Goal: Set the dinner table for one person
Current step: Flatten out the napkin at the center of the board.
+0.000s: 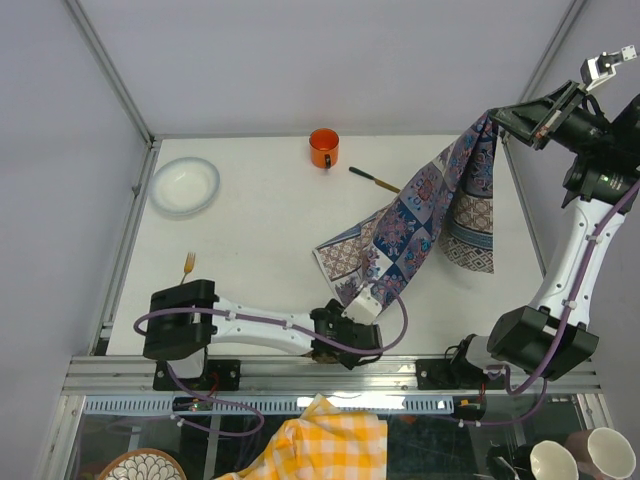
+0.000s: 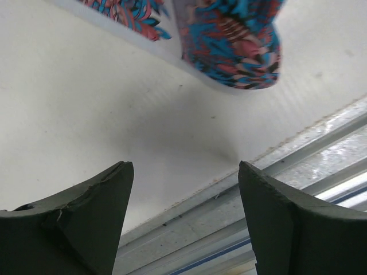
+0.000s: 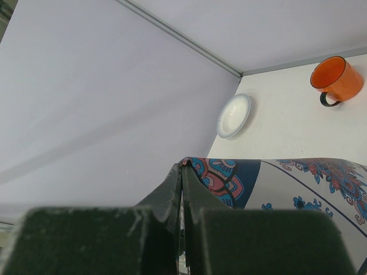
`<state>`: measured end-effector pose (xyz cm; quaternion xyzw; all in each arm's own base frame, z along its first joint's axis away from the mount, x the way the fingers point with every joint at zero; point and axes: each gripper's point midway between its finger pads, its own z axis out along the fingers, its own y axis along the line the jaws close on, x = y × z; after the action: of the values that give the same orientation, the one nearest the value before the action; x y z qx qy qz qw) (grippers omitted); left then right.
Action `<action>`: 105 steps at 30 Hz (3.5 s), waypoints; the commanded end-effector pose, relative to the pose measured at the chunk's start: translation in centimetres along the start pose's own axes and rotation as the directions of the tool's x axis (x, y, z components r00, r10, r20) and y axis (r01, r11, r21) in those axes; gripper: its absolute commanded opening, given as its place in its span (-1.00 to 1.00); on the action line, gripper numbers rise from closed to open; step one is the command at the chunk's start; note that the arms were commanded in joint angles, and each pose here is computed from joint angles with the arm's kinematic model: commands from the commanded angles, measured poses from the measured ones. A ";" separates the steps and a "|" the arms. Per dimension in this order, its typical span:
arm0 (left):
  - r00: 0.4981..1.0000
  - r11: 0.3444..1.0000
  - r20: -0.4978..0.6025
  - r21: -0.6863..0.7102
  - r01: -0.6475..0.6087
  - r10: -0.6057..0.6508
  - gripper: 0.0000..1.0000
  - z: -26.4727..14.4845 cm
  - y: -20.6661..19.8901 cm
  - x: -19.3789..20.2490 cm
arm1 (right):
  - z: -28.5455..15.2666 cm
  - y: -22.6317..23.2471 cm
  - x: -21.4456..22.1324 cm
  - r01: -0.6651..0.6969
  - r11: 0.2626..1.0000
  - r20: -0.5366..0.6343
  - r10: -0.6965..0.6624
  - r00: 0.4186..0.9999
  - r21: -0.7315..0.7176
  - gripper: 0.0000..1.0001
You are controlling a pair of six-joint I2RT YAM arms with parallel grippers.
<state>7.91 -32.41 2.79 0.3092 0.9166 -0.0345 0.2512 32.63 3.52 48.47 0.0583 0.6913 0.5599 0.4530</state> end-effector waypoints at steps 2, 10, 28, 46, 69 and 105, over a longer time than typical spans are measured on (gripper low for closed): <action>0.970 0.997 0.237 -0.040 0.059 -0.047 0.52 -3.1 -0.8 -5.2 | 0.1 2.3 -0.3 0.074 0.997 0.006 -0.074 0.997 -0.026 -1.00; 0.928 0.994 0.355 0.029 0.109 -0.112 0.53 -5.9 -1.1 -7.1 | 0.1 2.2 -0.3 0.072 0.997 0.005 -0.072 0.997 -0.025 -1.00; 0.942 0.986 0.309 0.143 0.089 -0.130 0.49 -2.6 -6.9 -7.1 | 0.1 2.3 -0.4 0.073 0.997 0.007 -0.073 0.997 -0.026 -1.00; 0.945 0.988 0.308 0.139 0.072 -0.113 0.42 -1.0 -8.5 -7.2 | 0.2 2.2 -0.5 0.071 0.997 0.006 -0.071 0.997 -0.026 -1.00; 0.941 0.998 0.332 0.011 0.070 -0.069 0.14 1.1 -6.6 -6.7 | 0.2 2.2 -0.6 0.068 0.997 0.008 -0.068 0.998 -0.026 -1.00; 0.300 0.523 0.707 0.117 0.844 -0.641 -1.00 -25.4 22.7 -14.3 | 0.6 2.7 1.4 0.078 0.996 -0.007 -0.078 0.997 -0.041 -1.00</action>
<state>17.53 -18.54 32.14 -0.1878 0.8317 -0.1635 0.4963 33.43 3.86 47.71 0.0637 0.6948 0.5624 0.4438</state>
